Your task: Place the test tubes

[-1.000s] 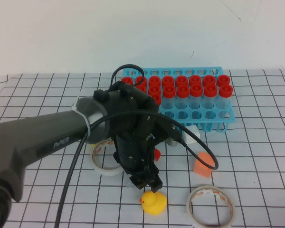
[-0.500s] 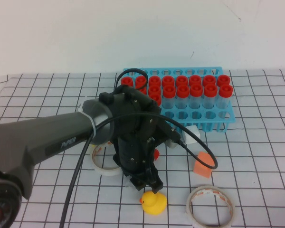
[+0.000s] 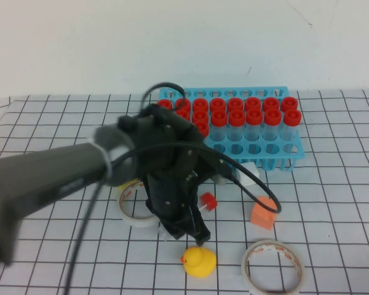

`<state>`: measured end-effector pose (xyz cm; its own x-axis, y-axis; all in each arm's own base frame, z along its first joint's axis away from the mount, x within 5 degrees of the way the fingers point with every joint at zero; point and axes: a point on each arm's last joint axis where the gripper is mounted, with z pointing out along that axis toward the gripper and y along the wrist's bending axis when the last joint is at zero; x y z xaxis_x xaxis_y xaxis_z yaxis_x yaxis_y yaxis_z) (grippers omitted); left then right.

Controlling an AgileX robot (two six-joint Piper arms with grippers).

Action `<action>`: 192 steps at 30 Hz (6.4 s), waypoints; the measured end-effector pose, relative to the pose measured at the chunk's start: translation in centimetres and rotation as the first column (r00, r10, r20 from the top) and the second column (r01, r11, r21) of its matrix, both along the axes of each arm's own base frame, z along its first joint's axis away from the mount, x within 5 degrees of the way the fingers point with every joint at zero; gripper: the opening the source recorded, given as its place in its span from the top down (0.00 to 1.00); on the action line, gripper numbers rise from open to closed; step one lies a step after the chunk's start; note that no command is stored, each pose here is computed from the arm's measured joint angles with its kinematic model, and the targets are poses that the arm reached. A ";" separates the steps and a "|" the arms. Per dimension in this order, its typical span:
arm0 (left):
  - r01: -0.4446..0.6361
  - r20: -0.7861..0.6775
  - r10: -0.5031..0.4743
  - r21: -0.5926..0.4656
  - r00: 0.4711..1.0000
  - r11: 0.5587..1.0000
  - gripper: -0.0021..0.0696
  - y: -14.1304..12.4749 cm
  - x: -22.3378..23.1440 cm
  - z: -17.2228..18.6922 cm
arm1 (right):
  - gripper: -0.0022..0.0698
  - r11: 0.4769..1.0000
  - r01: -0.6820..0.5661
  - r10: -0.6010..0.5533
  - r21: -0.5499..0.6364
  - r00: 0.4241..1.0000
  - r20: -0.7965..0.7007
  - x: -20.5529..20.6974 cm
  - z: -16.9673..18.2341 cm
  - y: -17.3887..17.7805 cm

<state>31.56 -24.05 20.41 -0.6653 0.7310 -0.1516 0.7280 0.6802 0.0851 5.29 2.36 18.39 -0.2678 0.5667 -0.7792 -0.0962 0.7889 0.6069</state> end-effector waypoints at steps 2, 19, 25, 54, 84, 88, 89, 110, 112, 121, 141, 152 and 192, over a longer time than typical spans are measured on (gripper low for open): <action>-0.004 0.043 0.006 -0.037 0.999 0.999 0.68 0.6 -0.8 1.6 | 0.97 1.000 0.000 0.000 0.000 1.000 0.000 0.0 0.0 0.0; 0.042 0.417 0.209 -0.517 0.885 0.855 0.68 10.3 -14.1 6.2 | 0.97 0.971 -0.215 0.218 -0.104 0.976 0.018 -0.7 0.4 1.7; 0.100 0.494 0.322 -0.653 0.808 0.751 0.68 11.5 -15.7 6.3 | 0.97 0.945 -0.256 0.293 -0.204 0.940 0.176 -1.0 3.9 2.2; 0.231 0.503 0.519 -0.834 0.691 0.501 0.68 7.7 -10.9 3.8 | 0.68 0.538 -0.652 0.825 -0.534 0.537 0.176 12.0 13.3 7.6; 0.421 0.580 0.429 -0.808 0.693 0.413 0.68 6.2 -11.3 3.9 | 0.23 0.336 -0.761 0.930 -0.555 0.363 0.066 20.2 12.0 18.3; 0.429 0.586 0.418 -0.803 0.694 0.414 0.68 6.1 -11.4 3.9 | 0.35 0.347 -0.778 0.926 -0.524 0.372 0.062 20.2 12.0 18.3; 0.431 0.588 0.415 -0.801 0.694 0.414 0.68 6.1 -11.4 3.9 | 0.40 0.349 -0.781 0.926 -0.518 0.374 0.061 20.2 12.0 18.3; 0.465 0.648 0.350 -0.744 0.677 0.479 0.33 6.2 -11.7 3.9 | 0.60 0.391 -0.763 0.901 -0.515 0.432 0.044 20.5 12.1 18.0; 0.455 0.652 0.339 -0.735 0.678 0.502 0.31 6.5 -12.0 4.3 | 0.60 0.420 -0.731 0.880 -0.537 0.473 0.044 20.6 12.7 17.6; 0.398 0.695 0.273 -0.639 0.665 0.658 0.58 10.3 -15.5 7.9 | 0.60 0.531 -0.581 0.794 -0.617 0.596 0.123 19.2 16.7 15.5; 0.295 0.617 0.539 -0.769 0.573 0.567 0.97 21.9 -27.7 5.9 | 0.60 0.498 -0.603 0.803 -0.624 0.592 0.069 14.8 16.5 13.3; 0.310 0.608 0.558 -0.783 0.564 0.540 0.97 22.3 -28.2 5.7 | 0.60 0.489 -0.615 0.801 -0.618 0.597 0.039 14.7 15.5 13.1; 0.309 0.608 0.559 -0.783 0.565 0.539 0.97 22.3 -28.2 5.7 | 0.60 0.833 -0.322 0.394 -0.450 0.916 0.074 24.0 12.6 15.2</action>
<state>3.38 -1.79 26.15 -0.0335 -0.0729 -0.9968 0.5562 0.8273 -0.0792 29.26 17.55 31.01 -0.2418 0.0639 -0.9682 -0.4868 0.8552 0.1780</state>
